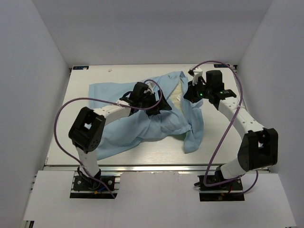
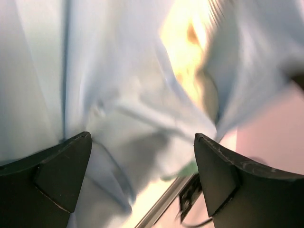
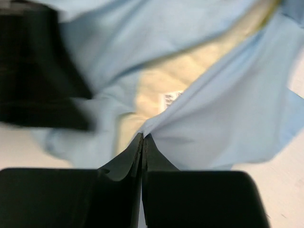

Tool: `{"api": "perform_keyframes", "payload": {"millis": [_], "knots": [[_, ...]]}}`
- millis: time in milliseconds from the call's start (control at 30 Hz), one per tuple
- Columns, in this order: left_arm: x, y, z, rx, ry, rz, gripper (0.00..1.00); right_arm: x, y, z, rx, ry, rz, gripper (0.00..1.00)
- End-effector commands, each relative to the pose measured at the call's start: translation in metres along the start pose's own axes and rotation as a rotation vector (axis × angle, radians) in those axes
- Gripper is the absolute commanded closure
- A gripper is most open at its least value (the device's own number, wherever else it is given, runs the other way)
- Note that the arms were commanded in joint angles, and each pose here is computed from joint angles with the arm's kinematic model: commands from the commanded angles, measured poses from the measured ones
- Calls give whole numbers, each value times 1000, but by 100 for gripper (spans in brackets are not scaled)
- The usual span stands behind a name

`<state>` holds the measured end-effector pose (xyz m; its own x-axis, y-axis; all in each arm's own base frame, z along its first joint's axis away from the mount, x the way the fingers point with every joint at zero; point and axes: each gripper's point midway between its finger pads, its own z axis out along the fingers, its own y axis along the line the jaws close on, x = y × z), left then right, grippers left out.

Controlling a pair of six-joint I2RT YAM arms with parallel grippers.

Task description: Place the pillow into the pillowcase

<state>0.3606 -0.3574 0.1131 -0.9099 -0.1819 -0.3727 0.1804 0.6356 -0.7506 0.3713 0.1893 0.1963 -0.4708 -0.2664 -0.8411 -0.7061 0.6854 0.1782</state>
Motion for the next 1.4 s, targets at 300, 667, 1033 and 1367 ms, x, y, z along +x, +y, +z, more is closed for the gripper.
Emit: {"api": "perform_keyframes", "payload": {"millis": [300, 667, 1033, 1367], "knots": [[47, -55, -52, 106, 52, 185, 2, 62, 11, 7, -122, 158, -69, 97], [-84, -82, -43, -174, -223, 398, 2, 53, -25, -36, 66, 74, -52, 48], [-111, -61, 33, -220, -165, 496, 2, 3, -90, -49, 85, -55, 182, 43], [-110, -19, 65, -314, -174, 479, 2, -19, -109, 21, 7, -26, 251, 38]]}}
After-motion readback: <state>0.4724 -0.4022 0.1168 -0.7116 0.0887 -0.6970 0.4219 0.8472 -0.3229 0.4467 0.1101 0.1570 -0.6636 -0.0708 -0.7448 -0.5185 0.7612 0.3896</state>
